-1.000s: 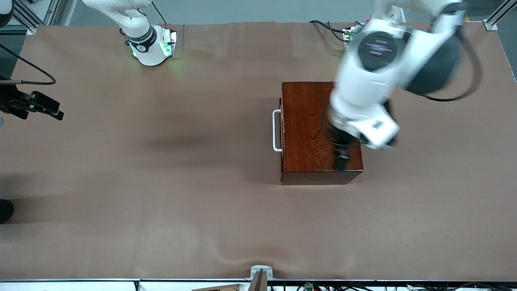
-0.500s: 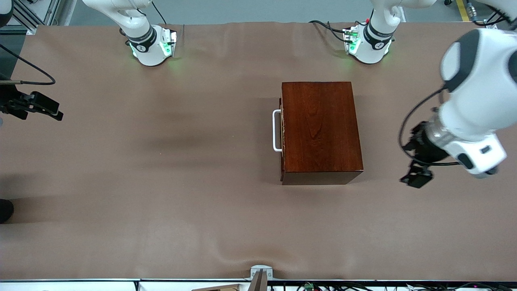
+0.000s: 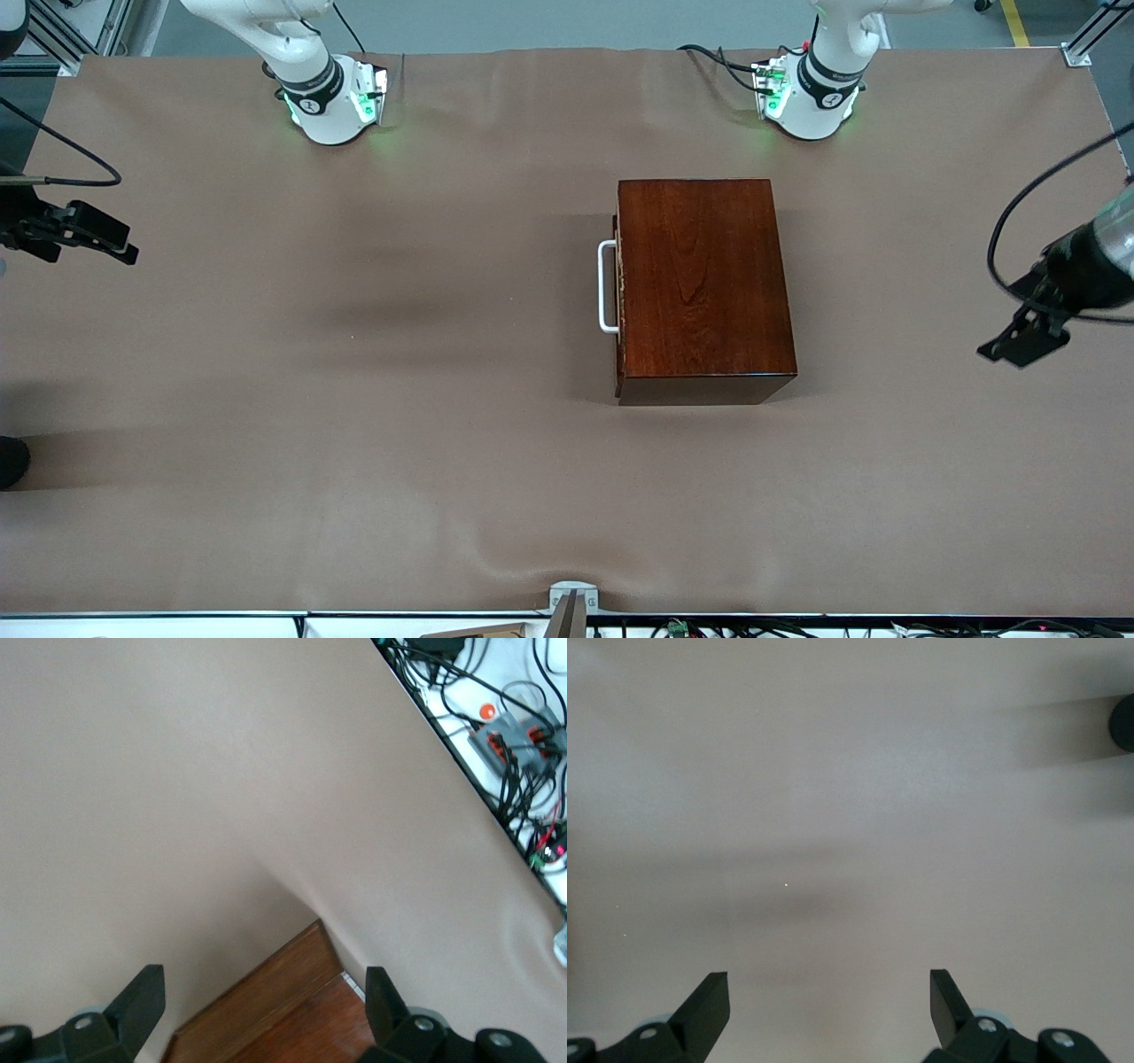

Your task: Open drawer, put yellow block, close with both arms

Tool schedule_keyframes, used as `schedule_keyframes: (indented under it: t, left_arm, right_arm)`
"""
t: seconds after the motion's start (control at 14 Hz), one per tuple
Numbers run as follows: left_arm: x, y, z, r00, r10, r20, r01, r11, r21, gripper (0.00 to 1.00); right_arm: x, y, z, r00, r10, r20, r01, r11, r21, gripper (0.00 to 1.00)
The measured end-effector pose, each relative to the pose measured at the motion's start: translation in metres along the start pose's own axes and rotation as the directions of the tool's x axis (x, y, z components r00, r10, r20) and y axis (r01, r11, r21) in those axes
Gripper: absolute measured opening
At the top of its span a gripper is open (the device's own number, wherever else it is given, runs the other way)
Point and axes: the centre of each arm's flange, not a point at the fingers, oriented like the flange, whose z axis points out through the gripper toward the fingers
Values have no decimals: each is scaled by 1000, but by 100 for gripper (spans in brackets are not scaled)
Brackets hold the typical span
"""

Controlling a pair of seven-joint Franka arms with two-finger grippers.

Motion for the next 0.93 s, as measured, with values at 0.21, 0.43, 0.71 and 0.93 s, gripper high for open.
schedule_keyframes:
  t: [0.21, 0.43, 0.71, 0.93]
  left_arm:
    - [-27, -32, -26, 981, 192, 9, -192, 981, -1, 100]
    - [-45, -55, -35, 924, 379, 57, -381, 924, 18, 100]
    - [-48, -68, -34, 792, 601, 110, -606, 795, 17, 100]
    - [-43, -75, -35, 690, 714, 120, -719, 695, 1, 100]
  right_arm:
    - [0, 0, 0, 1000, 0, 0, 0, 1000, 0, 100]
    - [0, 0, 0, 1000, 0, 0, 0, 1000, 0, 100]
    - [0, 0, 0, 1000, 0, 0, 0, 1000, 0, 100]
    - [0, 0, 0, 1000, 0, 2, 0, 1000, 0, 100]
